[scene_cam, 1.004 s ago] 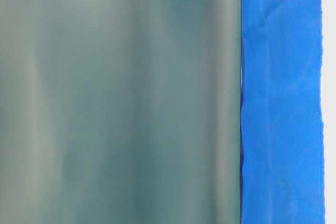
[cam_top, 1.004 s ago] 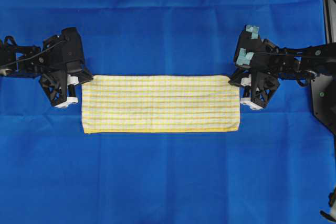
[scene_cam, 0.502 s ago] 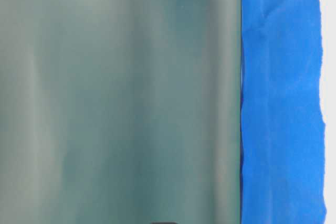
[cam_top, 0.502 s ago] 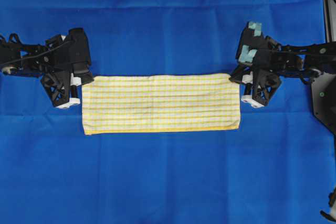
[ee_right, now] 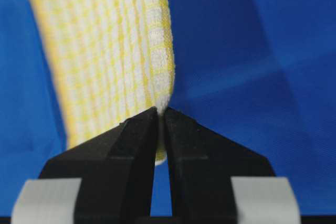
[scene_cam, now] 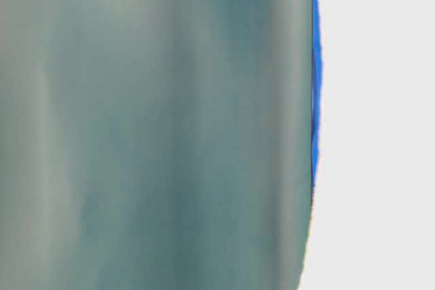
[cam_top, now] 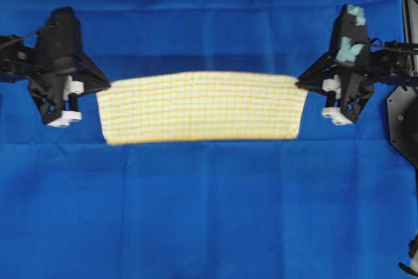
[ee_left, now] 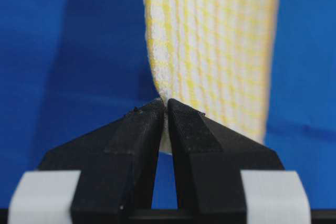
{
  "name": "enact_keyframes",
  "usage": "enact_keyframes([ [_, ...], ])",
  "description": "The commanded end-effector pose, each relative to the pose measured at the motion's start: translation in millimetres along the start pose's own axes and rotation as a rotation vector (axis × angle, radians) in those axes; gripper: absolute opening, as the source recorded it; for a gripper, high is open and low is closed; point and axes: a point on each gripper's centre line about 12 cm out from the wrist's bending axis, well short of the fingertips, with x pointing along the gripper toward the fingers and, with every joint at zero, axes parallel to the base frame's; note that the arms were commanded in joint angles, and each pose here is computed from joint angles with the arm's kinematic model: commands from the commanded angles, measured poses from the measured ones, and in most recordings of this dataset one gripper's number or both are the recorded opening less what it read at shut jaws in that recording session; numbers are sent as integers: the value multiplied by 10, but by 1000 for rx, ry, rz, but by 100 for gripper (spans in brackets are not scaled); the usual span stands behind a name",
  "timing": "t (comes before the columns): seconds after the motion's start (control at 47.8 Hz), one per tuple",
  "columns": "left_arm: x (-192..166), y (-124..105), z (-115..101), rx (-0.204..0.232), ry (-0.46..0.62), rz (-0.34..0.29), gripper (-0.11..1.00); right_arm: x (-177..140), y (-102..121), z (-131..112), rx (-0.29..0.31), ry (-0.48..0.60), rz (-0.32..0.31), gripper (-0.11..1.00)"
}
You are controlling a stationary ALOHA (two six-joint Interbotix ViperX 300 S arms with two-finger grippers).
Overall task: Fold the yellow towel.
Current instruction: 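Lift the strip and swing it to a vertical orientation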
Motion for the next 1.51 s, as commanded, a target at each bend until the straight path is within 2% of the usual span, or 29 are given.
enact_keyframes([
  [0.0,-180,-7,127,4,-66,-3,4,-109,34,126,-4,-46,12,5],
  [0.126,-293,-9,136,3,-106,-6,4,-188,45,151,-8,-72,20,5],
  [0.335,-297,-19,112,0,-104,-10,4,-200,46,175,-14,-82,19,5],
  [0.502,-291,-46,118,0,-109,-19,4,-198,-10,222,6,-105,2,5],
  [0.879,-179,-470,235,89,-216,-144,4,-58,-379,549,50,-199,-122,5],
  [1.192,106,-910,531,163,-266,-232,4,231,-744,891,74,-183,-224,5],
  [1.339,254,-1100,743,191,-273,-253,4,362,-839,1109,57,-187,-245,5],
  [1.485,395,-1201,979,194,-292,-256,4,496,-885,1324,22,-189,-256,5],
])
